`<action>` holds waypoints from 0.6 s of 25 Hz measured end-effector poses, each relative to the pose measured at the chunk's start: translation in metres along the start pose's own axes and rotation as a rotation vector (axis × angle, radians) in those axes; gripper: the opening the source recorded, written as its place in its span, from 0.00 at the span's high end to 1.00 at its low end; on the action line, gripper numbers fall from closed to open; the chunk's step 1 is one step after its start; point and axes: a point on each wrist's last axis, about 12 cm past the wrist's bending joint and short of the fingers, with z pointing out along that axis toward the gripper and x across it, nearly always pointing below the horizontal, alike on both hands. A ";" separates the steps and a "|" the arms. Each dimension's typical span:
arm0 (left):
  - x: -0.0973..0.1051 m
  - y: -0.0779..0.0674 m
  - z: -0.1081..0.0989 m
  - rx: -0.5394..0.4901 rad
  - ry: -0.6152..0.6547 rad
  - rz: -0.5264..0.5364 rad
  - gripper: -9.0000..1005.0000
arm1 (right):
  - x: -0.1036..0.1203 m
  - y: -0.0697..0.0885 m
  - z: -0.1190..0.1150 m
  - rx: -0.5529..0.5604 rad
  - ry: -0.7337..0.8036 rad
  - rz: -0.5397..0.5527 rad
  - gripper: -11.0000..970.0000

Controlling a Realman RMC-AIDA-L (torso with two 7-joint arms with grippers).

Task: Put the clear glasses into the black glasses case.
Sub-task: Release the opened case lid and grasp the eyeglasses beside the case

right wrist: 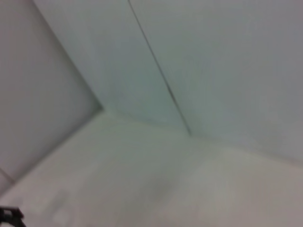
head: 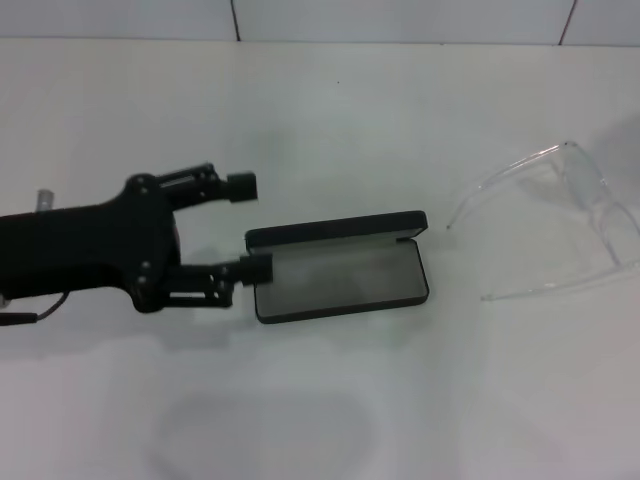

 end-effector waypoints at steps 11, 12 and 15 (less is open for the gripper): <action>-0.013 0.013 0.013 0.052 0.219 0.028 0.13 | -0.019 -0.018 0.018 0.196 0.273 0.127 0.16; -0.013 0.014 0.013 0.053 0.220 0.030 0.13 | -0.019 -0.019 0.023 0.206 0.300 0.133 0.17; -0.014 0.015 0.015 0.049 0.220 0.039 0.13 | -0.018 -0.016 0.038 0.226 0.377 0.123 0.17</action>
